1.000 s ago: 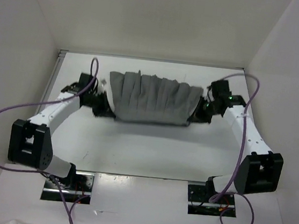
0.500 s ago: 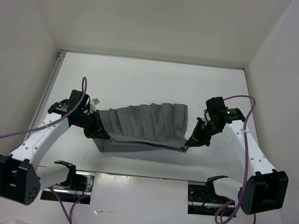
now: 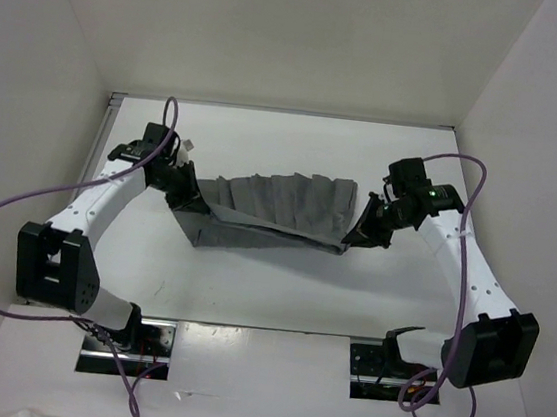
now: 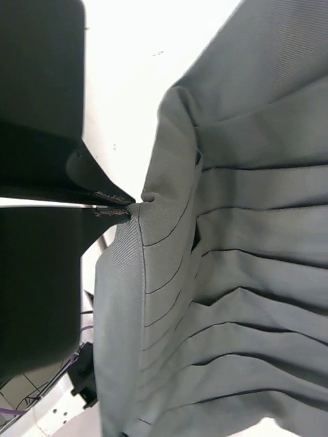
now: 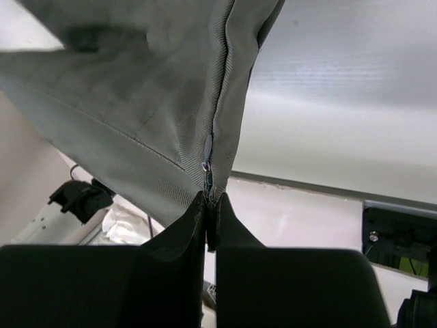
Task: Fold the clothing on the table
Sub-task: Fold the skirt
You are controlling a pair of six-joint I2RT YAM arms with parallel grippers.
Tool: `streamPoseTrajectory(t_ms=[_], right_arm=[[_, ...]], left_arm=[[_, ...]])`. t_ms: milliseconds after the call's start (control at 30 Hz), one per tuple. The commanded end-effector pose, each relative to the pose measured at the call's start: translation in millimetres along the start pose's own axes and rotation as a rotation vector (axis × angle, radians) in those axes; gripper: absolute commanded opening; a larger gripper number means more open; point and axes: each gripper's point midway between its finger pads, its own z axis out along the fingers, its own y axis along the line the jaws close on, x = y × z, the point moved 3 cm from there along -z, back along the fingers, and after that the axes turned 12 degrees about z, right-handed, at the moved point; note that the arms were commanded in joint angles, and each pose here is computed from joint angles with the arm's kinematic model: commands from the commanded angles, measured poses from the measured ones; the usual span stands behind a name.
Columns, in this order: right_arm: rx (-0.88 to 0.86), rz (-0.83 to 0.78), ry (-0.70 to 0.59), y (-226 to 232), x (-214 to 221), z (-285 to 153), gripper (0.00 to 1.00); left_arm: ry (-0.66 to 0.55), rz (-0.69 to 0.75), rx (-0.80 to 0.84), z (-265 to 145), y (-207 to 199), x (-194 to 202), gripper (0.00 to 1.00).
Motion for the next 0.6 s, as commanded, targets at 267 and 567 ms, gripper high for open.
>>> streamPoseTrajectory(t_ms=[267,567], right_arm=[[-0.096,-0.048,0.058,11.4,49.4,-37.2,0.0],[0.005,0.007,-0.037,18.2,-0.9,12.3,0.0]], left_arm=[[-0.007,-0.006,-0.094,-27.3,16.0,34.6,0.0],[-0.071,-0.081,-0.146,-33.3,23.8,32.0,0.0]])
